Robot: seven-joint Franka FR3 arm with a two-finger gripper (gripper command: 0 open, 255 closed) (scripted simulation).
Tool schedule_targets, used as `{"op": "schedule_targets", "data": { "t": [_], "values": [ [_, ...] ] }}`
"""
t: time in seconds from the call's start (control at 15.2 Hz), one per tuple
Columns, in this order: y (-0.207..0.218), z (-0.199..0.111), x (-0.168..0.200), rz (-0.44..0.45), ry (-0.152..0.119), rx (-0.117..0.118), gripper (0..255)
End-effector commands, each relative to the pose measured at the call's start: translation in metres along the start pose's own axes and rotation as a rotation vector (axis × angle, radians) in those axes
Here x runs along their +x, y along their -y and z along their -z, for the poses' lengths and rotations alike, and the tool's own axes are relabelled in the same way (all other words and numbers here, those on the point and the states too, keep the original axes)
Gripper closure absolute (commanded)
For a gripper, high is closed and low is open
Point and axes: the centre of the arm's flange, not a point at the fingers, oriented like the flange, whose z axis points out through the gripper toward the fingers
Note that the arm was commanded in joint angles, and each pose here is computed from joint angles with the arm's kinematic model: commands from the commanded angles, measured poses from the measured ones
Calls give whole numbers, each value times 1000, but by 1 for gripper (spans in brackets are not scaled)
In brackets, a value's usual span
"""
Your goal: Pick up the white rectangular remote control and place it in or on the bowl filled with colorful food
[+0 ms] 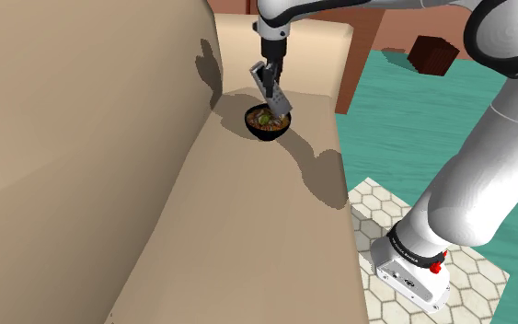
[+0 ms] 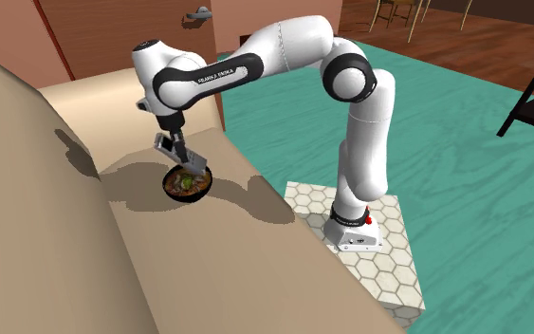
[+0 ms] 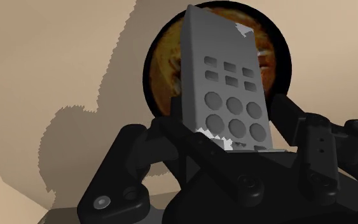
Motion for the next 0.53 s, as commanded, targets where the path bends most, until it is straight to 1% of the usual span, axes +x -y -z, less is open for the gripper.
{"op": "schedule_targets", "data": {
  "t": [0.0,0.46],
  "values": [
    [1,-10,1,0,-1,0,255],
    [1,-48,4,0,-1,0,255]
  ]
}}
